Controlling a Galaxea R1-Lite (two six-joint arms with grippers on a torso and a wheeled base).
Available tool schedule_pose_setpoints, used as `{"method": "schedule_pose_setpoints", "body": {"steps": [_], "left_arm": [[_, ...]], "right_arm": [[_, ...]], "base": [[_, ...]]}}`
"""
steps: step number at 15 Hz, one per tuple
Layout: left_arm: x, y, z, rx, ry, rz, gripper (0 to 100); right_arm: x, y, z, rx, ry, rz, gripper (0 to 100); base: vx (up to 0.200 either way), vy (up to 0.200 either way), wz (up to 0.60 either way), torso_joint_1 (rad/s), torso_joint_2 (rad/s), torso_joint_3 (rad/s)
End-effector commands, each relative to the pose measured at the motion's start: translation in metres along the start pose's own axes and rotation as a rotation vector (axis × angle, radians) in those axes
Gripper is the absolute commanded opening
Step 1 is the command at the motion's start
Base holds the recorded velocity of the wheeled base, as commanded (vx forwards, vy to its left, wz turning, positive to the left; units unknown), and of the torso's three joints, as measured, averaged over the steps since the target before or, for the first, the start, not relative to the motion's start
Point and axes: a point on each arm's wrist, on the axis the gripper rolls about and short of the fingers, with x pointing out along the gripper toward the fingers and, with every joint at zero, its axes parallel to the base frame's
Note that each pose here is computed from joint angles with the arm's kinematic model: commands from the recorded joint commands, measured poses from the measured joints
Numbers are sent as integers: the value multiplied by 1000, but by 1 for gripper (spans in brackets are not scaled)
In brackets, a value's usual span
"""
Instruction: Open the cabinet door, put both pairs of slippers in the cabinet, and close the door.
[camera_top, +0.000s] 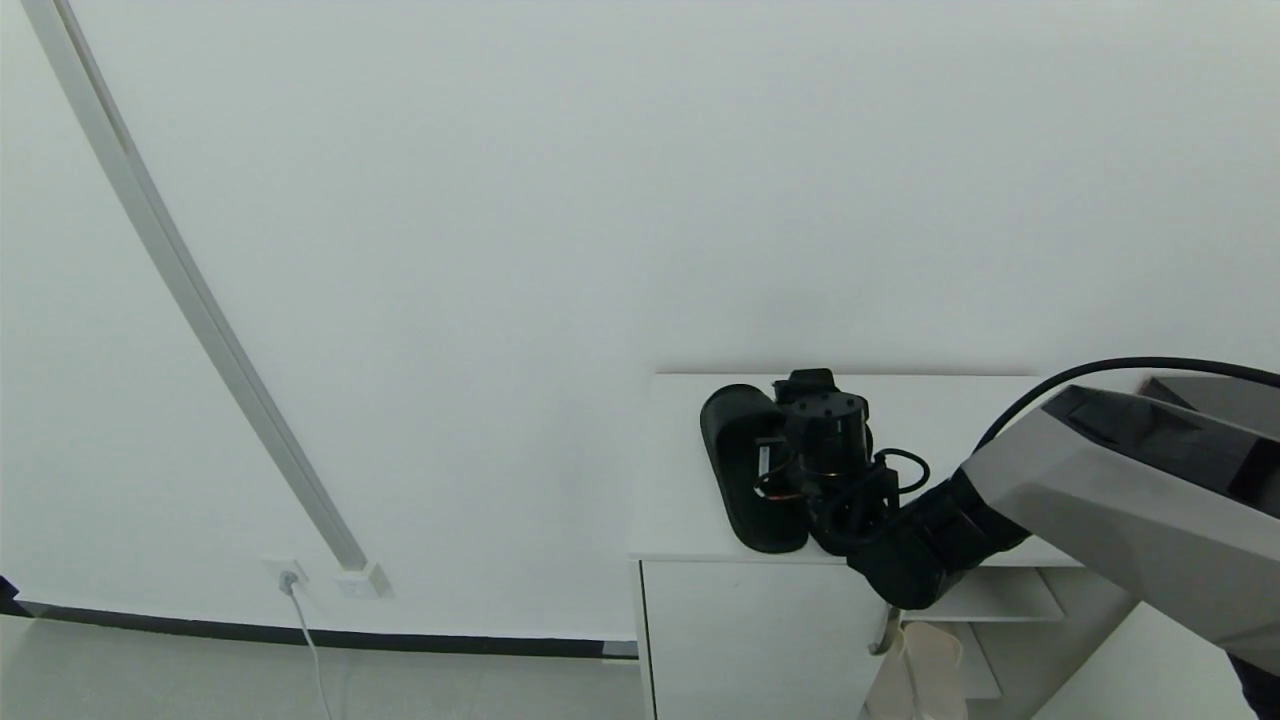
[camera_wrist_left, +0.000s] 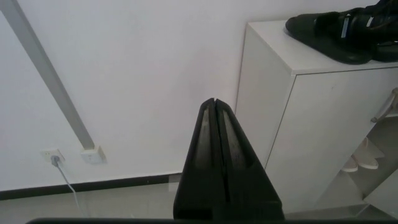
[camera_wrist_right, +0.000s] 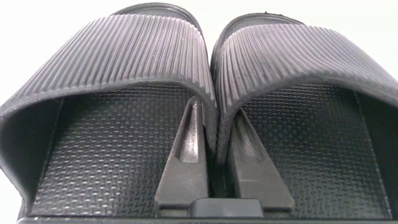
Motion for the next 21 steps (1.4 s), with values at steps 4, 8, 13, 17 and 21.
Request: {"method": "schedule_pose_setpoints", "body": {"steps": [4, 8, 13, 17, 21], "left_arm": [[0, 0, 0, -1, 1, 0, 0], [0, 0, 0, -1, 1, 0, 0], [0, 0, 0, -3, 0, 0, 0], [0, 1, 0, -11, 0, 24, 0], [0, 1, 0, -12, 0, 27, 0]], "right_arm": [[-29, -11, 23, 20, -17, 79, 0], [-114, -50, 53, 18, -6, 248, 0], [-187, -55, 38, -40, 54, 386, 0], [-192, -46, 28, -62, 84, 419, 0], [-191, -46, 27, -60, 89, 418, 0]], "base": [[0, 0, 0, 0, 0, 0], [0, 0, 0, 0, 0, 0], [0, 0, 0, 0, 0, 0], [0, 0, 0, 0, 0, 0], [0, 0, 0, 0, 0, 0]]}}
